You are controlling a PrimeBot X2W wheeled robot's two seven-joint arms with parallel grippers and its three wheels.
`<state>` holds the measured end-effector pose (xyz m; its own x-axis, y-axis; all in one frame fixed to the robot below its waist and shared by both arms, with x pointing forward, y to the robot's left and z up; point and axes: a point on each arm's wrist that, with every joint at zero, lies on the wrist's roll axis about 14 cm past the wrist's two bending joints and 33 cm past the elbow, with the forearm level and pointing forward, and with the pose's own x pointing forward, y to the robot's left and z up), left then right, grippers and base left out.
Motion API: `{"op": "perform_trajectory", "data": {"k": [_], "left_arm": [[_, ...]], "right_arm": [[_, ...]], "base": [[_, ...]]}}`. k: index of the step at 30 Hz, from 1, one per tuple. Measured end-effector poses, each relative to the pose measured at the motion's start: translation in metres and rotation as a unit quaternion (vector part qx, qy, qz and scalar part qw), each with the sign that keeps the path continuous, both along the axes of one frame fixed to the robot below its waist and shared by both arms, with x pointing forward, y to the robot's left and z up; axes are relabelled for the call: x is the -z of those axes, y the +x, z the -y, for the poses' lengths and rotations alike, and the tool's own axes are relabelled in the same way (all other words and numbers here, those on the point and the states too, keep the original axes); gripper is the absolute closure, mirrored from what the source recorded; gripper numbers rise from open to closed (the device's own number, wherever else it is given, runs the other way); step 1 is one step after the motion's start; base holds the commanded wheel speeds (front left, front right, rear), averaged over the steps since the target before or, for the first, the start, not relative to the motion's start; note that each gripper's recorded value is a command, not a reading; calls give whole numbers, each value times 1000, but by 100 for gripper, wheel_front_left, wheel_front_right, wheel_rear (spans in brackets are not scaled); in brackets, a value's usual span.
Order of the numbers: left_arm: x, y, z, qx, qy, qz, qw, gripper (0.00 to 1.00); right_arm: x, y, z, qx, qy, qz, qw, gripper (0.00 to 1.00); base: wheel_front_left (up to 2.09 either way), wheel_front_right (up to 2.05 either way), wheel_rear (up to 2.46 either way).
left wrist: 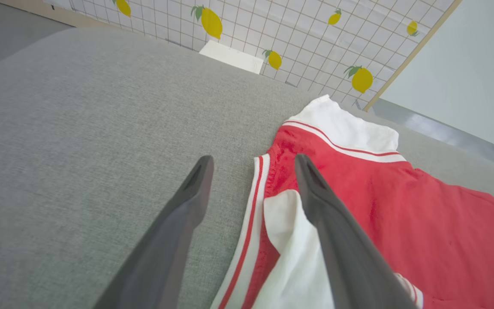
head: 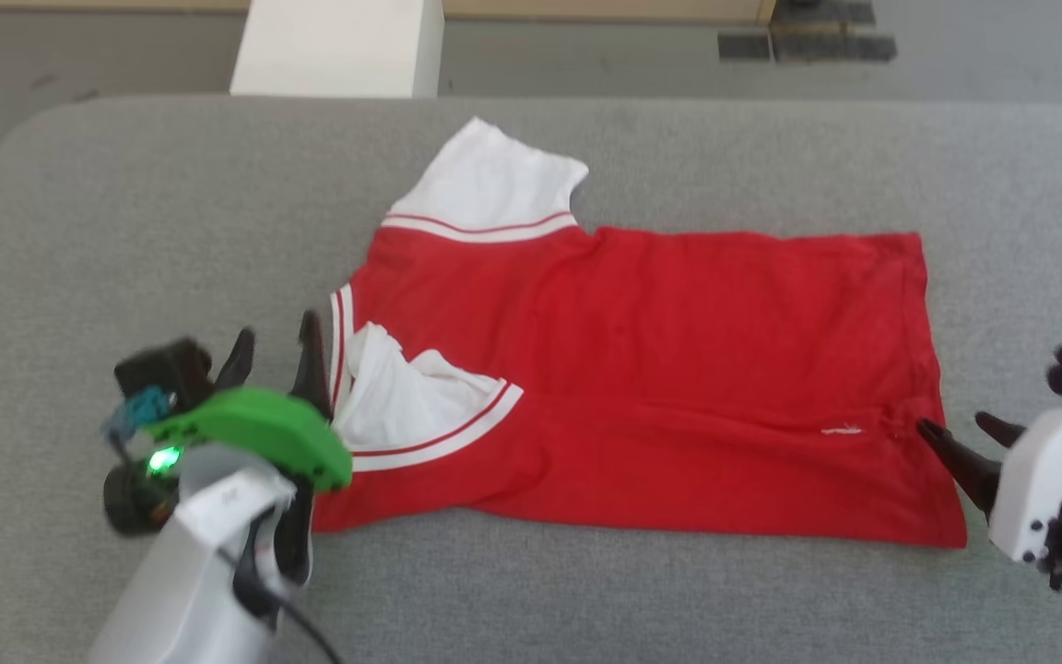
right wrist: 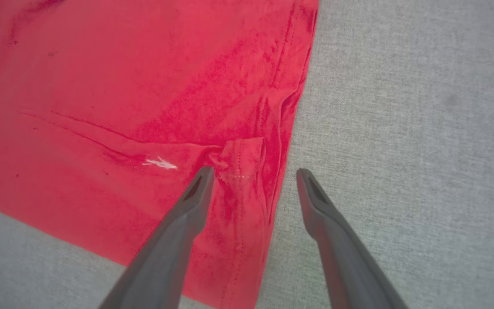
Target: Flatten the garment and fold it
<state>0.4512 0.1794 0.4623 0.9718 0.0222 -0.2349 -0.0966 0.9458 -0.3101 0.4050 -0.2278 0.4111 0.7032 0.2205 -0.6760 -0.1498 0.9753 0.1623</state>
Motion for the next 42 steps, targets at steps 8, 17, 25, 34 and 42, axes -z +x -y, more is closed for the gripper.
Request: {"op": "perform_trajectory", "data": {"k": [8,17,25,34,42], "left_arm": [[23,-71,-1,19,26,-82,996,0],[61,-101,4,64,39,-246,966,0],[82,-88,9,86,57,-298,949,0],[87,-87,18,76,7,-313,947,100],[66,-87,21,75,2,-268,961,100]], "right_arm": [[-23,-32,-1,44,39,44,997,0],[-35,-36,-4,66,54,63,994,0],[-29,-38,1,71,44,46,995,0],[-36,-41,7,55,2,50,997,0],[-13,-60,17,4,-116,-61,991,0]], "base": [[0,0,0],[0,0,0],[0,0,0],[0,0,0],[0,0,0]]}}
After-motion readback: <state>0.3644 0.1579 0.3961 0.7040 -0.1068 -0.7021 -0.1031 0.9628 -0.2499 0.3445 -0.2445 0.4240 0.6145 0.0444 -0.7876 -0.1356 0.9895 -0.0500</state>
